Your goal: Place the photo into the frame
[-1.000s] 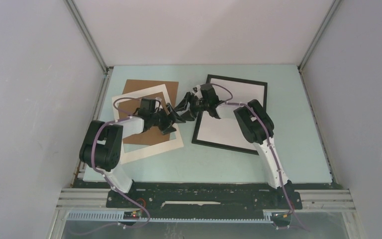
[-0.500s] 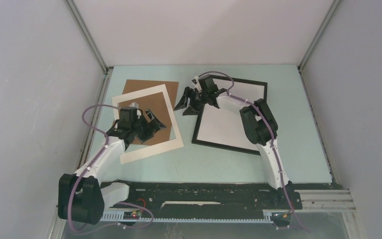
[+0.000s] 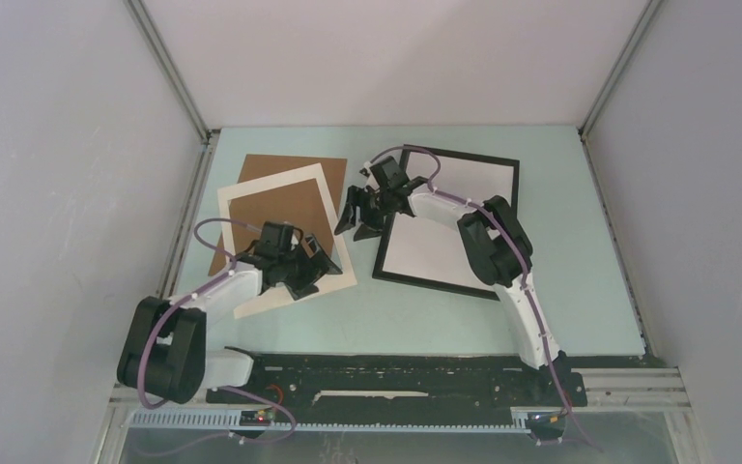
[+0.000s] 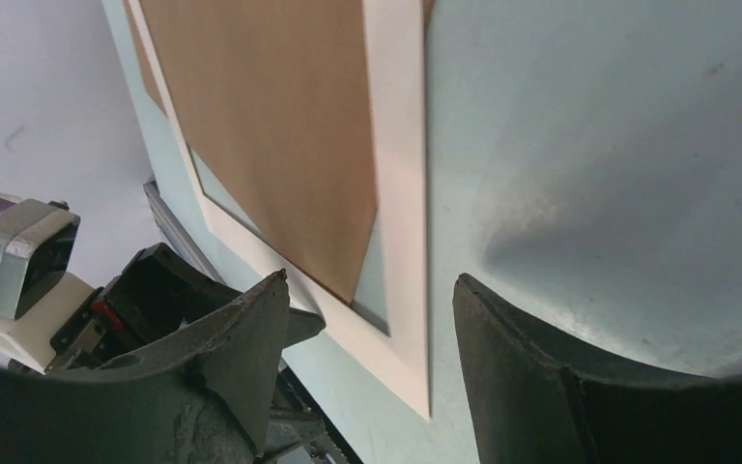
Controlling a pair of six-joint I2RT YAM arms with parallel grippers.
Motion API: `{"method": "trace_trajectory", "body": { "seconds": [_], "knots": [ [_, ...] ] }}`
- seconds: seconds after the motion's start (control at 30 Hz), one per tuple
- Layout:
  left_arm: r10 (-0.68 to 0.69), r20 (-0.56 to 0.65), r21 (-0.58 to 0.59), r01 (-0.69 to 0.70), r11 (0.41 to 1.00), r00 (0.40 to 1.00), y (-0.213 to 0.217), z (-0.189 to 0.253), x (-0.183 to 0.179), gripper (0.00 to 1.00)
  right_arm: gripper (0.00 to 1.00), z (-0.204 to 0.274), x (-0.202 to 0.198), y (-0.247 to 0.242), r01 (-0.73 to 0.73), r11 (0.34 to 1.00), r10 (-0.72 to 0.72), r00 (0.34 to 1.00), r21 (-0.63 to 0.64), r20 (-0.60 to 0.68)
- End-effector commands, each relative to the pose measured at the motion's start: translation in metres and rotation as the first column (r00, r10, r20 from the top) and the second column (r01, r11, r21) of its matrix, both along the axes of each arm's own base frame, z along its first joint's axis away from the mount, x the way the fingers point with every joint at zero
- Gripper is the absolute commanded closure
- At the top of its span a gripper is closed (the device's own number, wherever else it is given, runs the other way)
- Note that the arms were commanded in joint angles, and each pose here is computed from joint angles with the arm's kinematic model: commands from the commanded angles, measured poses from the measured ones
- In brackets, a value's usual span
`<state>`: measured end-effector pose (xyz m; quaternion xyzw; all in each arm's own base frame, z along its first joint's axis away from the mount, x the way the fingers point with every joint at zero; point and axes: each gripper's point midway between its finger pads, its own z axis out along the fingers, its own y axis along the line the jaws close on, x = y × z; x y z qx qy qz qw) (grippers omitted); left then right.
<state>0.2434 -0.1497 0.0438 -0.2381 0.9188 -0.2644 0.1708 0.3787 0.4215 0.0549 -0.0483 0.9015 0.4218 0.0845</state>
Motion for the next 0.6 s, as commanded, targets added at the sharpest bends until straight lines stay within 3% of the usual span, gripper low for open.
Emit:
{"method": "trace_trajectory", "body": {
  "seconds": [0.0, 0.23, 0.57],
  "knots": [
    [0.045, -0.01, -0.006, -0.045, 0.999, 0.999, -0.002, -0.008, 0.011, 0.15, 0.3, -0.005, -0.008, 0.0, -0.017, 1.0, 0.017, 1.0, -0.024, 0.009],
    [0.062, -0.024, 0.015, -0.062, 0.998, 0.998, 0.0, -0.014, 0.015, 0.15, 0.3, -0.016, -0.029, 0.014, -0.058, 0.998, 0.057, 0.998, -0.015, -0.017],
    [0.05, -0.052, 0.017, -0.049, 0.999, 0.997, -0.001, -0.027, 0.011, 0.16, 0.3, 0.017, -0.062, 0.047, -0.128, 0.945, 0.173, 0.977, 0.301, -0.128]
  ]
}}
